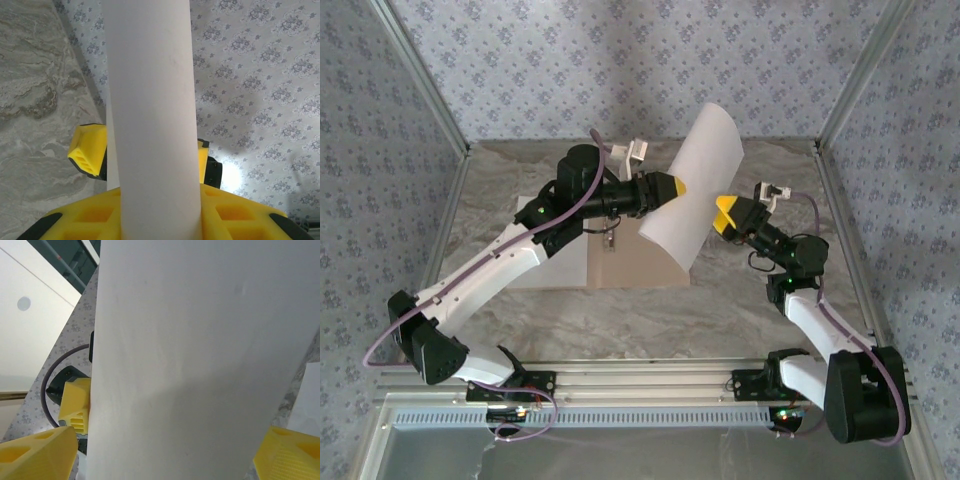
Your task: Put the files into the folder
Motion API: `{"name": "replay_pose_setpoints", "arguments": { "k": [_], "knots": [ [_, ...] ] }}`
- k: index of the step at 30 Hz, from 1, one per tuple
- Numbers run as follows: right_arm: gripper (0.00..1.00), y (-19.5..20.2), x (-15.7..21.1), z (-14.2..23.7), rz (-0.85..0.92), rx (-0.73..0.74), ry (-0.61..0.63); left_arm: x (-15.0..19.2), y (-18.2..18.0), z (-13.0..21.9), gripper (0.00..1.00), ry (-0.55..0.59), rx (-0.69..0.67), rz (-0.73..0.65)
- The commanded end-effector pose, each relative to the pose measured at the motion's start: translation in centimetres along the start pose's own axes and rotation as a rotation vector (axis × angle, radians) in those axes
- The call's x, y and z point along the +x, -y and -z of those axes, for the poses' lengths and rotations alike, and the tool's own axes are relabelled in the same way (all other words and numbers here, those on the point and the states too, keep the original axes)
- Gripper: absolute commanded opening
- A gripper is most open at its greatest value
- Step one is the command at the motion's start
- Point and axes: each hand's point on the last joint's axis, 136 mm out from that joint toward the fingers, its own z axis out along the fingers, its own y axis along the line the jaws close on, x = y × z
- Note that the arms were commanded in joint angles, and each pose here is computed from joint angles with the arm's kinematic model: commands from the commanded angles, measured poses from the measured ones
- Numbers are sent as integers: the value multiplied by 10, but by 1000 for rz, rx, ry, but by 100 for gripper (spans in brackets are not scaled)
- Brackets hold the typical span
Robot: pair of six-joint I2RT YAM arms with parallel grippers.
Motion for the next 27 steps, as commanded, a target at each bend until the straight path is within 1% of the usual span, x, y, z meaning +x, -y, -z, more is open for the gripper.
{"name": "replay_pose_setpoints", "arguments": {
  "k": [1,4,11,19,23,27],
  "knots": [
    [89,-15,-2,-3,34,-51,13,-1,15,1,32,7,51,-31],
    [86,-21,-2,-4,37,-75,19,-3,4,1,32,15,22,-28],
    [73,-29,-1,-5,29,-101,21,-5,-21,3,33,22,-13,10],
    [64,-26,2,-7,27,-98,12,-6,-24,6,33,18,-15,16],
    [61,-26,3,-8,27,-98,8,-5,-23,5,33,16,-12,15],
    [55,-24,2,-9,23,-89,12,-6,-25,7,33,26,-23,3]
  ]
}}
